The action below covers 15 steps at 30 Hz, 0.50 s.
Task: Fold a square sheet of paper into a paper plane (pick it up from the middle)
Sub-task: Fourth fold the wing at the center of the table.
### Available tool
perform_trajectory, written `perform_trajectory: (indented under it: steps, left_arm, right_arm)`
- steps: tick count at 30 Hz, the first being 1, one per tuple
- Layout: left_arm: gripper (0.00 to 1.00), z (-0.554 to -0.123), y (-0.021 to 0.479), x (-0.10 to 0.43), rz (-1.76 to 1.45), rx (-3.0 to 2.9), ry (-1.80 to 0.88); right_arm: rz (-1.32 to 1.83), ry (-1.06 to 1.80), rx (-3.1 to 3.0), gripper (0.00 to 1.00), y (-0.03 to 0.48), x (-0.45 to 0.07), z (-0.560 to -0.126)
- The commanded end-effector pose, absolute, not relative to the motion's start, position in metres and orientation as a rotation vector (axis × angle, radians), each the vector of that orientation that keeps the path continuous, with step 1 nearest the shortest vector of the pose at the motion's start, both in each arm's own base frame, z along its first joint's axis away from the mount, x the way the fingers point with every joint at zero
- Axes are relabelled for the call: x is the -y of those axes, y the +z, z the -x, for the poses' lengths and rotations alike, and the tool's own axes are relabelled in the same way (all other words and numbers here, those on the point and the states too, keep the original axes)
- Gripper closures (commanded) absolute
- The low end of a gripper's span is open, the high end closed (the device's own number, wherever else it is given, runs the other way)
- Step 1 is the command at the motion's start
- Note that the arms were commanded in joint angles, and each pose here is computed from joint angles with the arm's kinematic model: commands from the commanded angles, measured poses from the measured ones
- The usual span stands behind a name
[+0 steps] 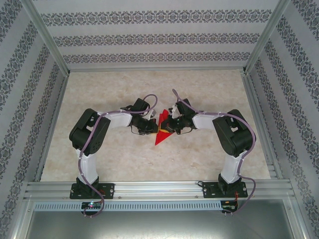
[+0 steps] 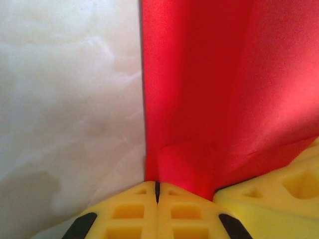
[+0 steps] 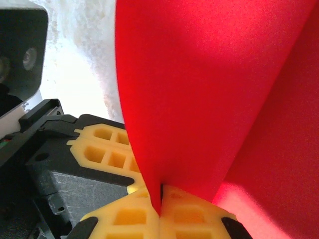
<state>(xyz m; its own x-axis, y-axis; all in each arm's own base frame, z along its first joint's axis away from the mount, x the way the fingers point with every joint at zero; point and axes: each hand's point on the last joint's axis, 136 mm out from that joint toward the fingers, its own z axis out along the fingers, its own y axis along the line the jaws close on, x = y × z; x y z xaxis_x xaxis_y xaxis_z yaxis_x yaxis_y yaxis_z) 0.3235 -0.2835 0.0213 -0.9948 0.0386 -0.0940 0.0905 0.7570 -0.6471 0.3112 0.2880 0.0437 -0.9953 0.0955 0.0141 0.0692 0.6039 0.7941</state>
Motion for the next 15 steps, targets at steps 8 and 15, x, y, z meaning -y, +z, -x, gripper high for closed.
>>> perform_trajectory:
  steps: [8,15]
  left_arm:
    - [1.0,-0.314,0.001,0.282,-0.111,-2.894,-1.071]
    - [1.0,-0.318,0.009,0.284,-0.068,-2.833,-1.177]
  right_arm:
    - [-0.125,1.379,-2.785,1.0,0.043,-0.297,-0.316]
    - [-0.117,1.385,-2.796,1.0,0.038,-0.302,-0.317]
